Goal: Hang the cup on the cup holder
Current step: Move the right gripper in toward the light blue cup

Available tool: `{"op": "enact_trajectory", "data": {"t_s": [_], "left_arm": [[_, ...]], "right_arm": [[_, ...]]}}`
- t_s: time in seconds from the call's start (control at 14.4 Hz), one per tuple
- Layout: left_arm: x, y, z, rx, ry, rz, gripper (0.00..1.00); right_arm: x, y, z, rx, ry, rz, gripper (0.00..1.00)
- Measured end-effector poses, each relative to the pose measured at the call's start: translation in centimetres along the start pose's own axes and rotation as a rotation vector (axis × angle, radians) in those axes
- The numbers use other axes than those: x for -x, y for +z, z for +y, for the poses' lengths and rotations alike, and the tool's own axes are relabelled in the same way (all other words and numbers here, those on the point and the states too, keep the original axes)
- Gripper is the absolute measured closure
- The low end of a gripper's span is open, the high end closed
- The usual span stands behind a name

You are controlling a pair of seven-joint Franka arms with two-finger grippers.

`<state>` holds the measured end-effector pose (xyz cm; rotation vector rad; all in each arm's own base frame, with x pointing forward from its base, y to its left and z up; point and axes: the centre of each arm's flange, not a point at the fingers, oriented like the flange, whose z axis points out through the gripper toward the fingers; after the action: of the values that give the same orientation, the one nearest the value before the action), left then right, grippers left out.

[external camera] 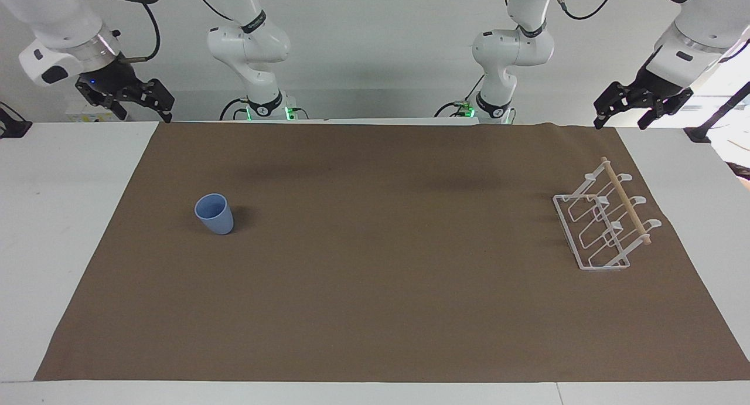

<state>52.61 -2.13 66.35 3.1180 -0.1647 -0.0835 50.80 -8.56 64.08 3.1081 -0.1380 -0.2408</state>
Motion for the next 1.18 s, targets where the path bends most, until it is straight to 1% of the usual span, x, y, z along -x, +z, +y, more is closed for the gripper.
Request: {"op": "enact_trajectory", "data": {"t_s": [0.76, 0.83, 0.9, 0.97, 1.04, 1.18], "left_arm": [[0.0, 0.0, 0.0, 0.000, 0.000, -0.001, 0.00], [0.0, 0.0, 0.0, 0.000, 0.000, -0.001, 0.00], [0.0, 0.1, 0.0, 0.000, 0.000, -0.001, 0.00], [0.0, 0.1, 0.0, 0.000, 0.000, -0.001, 0.00], [0.0, 0.1, 0.0, 0.000, 0.000, -0.001, 0.00], [0.0, 0.1, 0.0, 0.000, 0.000, -0.002, 0.00]], "right_arm": [[0.1, -0.1, -0.2, 0.001, -0.006, 0.003, 0.00], [0.0, -0.1, -0.6, -0.008, -0.018, 0.007, 0.00], [-0.3, -0.1, -1.2, -0.028, -0.036, 0.030, 0.00], [-0.8, 0.1, -1.6, -0.041, -0.046, 0.052, 0.00], [-1.1, 0.7, -1.9, -0.047, -0.051, 0.057, 0.00], [-1.7, 2.4, -2.0, -0.050, -0.064, 0.046, 0.00]]}}
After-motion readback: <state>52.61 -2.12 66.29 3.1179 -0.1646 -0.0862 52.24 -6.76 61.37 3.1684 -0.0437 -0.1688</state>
